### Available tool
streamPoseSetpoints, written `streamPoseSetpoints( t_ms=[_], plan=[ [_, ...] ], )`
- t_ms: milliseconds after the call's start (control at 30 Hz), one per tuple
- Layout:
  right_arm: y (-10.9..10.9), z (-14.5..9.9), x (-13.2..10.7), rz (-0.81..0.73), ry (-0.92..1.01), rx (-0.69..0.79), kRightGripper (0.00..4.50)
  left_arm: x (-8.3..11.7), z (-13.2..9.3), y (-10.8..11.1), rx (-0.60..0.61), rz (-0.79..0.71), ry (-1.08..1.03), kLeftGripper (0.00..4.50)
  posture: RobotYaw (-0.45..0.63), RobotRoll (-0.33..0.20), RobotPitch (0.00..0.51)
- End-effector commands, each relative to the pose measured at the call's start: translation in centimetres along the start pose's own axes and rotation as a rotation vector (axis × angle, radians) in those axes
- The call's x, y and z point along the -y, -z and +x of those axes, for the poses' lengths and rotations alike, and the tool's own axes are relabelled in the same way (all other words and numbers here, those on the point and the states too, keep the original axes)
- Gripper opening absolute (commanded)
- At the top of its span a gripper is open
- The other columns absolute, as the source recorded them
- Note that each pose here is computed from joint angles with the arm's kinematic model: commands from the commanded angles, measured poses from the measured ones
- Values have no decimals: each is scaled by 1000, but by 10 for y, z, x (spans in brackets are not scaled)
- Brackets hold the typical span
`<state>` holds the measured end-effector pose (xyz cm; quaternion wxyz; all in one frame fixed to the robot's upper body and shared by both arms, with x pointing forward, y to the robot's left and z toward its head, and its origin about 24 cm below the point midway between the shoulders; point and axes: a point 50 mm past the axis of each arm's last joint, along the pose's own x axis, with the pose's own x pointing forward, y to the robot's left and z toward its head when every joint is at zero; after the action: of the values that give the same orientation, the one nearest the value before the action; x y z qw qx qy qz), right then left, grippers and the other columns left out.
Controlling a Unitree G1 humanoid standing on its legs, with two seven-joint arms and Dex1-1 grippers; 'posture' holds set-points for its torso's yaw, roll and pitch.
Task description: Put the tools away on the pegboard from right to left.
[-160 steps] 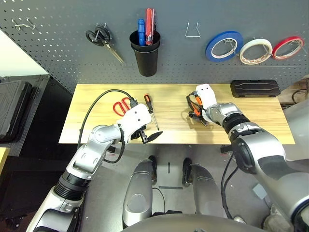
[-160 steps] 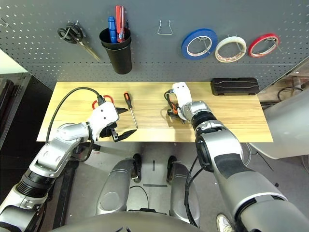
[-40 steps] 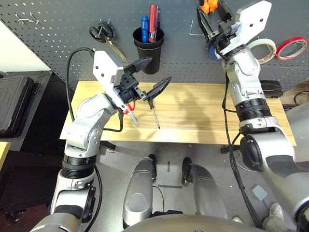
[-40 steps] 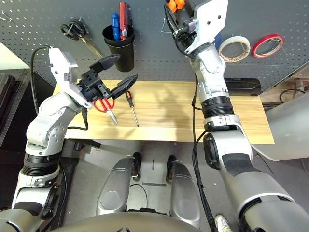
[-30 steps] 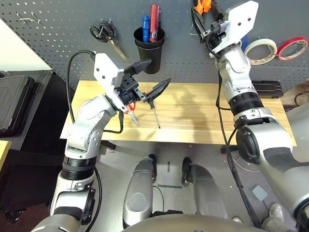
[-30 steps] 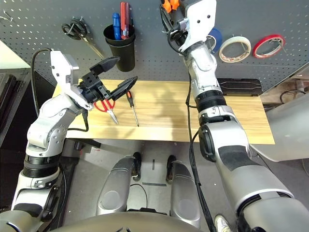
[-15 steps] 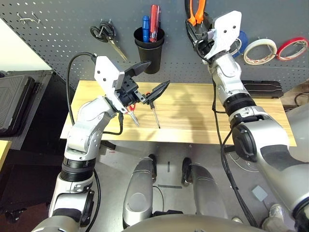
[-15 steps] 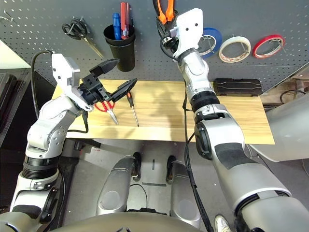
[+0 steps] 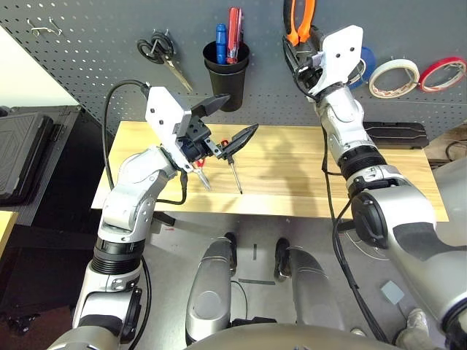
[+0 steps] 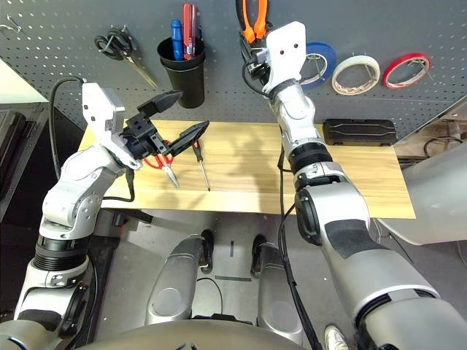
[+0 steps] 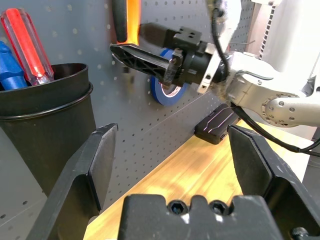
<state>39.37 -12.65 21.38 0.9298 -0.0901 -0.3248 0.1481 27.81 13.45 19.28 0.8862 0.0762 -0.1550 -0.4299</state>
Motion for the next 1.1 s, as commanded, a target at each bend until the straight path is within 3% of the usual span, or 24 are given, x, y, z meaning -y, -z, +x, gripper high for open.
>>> streamPoseSetpoints(
  t_ms=[33,300,600,867,1100],
  plan=[
    [-9,-7,8,-55,13,90,4491,3,0,0,-11,8,10,4500,257,0,236],
    [-18,-33,12,-136,-70,204,4491,1,0,-1,-8,11,2,4500,258,0,237],
    [-7,-76,17,-124,-221,19,4491,-1,-1,5,-40,17,-29,4500,248,0,240],
    [10,-120,14,-60,-384,-226,4491,-14,2,26,-90,17,-220,4500,239,0,245],
    [31,-165,11,-5,-517,-487,4491,-3,-1,57,-242,-41,-276,4500,235,0,250]
  ],
)
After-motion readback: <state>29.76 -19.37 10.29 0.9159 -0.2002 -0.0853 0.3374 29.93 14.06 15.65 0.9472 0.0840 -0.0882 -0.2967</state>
